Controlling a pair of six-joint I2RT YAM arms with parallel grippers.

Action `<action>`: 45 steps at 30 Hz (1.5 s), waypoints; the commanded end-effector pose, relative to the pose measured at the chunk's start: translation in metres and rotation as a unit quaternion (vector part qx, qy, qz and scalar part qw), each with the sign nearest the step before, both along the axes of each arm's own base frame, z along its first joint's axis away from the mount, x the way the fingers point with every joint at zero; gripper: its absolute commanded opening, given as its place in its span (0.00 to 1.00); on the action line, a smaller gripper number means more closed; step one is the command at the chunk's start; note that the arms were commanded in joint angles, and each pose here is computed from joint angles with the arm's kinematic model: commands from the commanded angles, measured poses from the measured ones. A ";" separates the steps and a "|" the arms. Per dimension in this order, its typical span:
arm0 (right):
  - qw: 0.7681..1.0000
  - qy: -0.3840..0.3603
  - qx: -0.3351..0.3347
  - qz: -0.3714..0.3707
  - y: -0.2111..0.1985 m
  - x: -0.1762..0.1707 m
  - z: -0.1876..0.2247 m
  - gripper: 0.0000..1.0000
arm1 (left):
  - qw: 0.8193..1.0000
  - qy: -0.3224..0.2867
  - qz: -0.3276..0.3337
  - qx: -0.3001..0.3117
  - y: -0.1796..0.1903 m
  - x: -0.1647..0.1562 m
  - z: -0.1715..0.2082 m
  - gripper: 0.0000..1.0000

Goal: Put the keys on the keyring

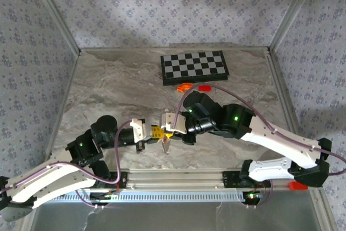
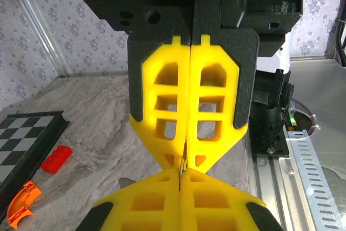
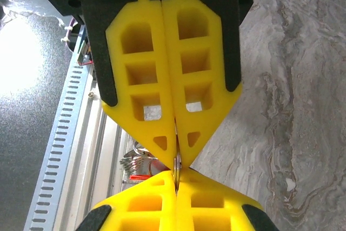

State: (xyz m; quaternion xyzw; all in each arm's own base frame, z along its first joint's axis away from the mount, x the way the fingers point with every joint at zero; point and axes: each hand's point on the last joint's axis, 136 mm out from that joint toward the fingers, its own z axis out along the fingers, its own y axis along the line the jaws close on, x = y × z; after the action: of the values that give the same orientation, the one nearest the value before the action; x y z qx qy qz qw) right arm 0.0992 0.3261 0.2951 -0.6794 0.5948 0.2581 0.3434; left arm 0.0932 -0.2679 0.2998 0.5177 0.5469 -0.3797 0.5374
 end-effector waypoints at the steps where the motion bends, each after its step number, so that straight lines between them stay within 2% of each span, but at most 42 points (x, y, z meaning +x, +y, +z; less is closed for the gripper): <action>1: 0.998 0.005 0.054 0.007 0.004 -0.008 0.021 0.07 | 0.994 -0.014 -0.013 -0.106 0.001 -0.006 0.039 0.00; 3: 0.996 0.009 0.085 0.001 0.006 -0.008 0.028 0.14 | 0.988 -0.018 -0.026 -0.154 0.002 -0.011 0.053 0.00; 7: 0.990 0.002 0.142 0.006 0.004 -0.011 0.046 0.16 | 0.973 -0.032 -0.049 -0.221 0.006 -0.019 0.072 0.00; 9: 0.987 0.009 0.157 0.000 0.003 -0.010 0.040 0.16 | 0.971 -0.036 -0.061 -0.229 0.006 -0.023 0.075 0.00; 11: 0.984 0.012 0.176 0.000 0.001 -0.010 0.044 0.14 | 0.972 -0.035 -0.068 -0.220 0.005 -0.025 0.075 0.00; 16: 0.982 0.007 0.191 -0.002 -0.002 -0.006 0.048 0.00 | 0.978 -0.024 -0.062 -0.196 0.006 -0.025 0.068 0.00; 20: 0.982 -0.001 0.191 -0.005 -0.004 -0.003 0.051 0.00 | 0.990 -0.018 -0.025 -0.138 0.007 -0.014 0.050 0.00; 24: 0.990 -0.001 0.139 -0.008 -0.006 -0.001 0.040 0.00 | 0.999 -0.021 0.025 -0.043 0.011 0.002 0.026 0.11; 29: 0.998 -0.018 0.063 0.010 -0.003 -0.003 0.033 0.00 | 0.998 -0.018 0.047 0.044 0.007 0.015 0.003 0.15; 32: 0.999 -0.023 0.023 0.017 -0.001 -0.003 0.025 0.00 | 0.998 -0.019 0.040 0.047 0.005 0.015 0.003 0.15; 36: 1.000 -0.020 0.008 0.019 0.003 -0.003 0.021 0.00 | 0.999 -0.022 0.034 0.034 0.003 0.013 0.007 0.15; 39: 1.000 -0.022 0.005 0.018 0.004 -0.002 0.019 0.00 | 0.999 -0.019 0.027 0.027 0.001 0.011 0.009 0.00; 40: 1.000 -0.022 0.005 0.018 0.004 -0.003 0.019 0.00 | 0.999 -0.018 0.024 0.021 0.000 0.010 0.011 0.00; 42: 1.000 -0.023 0.010 0.010 0.003 -0.001 0.021 0.00 | 1.000 -0.016 0.022 0.006 -0.001 0.009 0.015 0.00; 45: 0.999 -0.019 0.041 0.004 0.003 -0.002 0.029 0.00 | 0.998 -0.019 0.013 -0.053 0.000 0.004 0.033 0.00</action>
State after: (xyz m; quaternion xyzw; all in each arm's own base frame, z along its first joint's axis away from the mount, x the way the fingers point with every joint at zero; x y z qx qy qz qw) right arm 0.1057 0.3282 0.3024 -0.6817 0.5930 0.2429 0.3531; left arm 0.1003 -0.2671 0.3036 0.5195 0.5599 -0.3552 0.5391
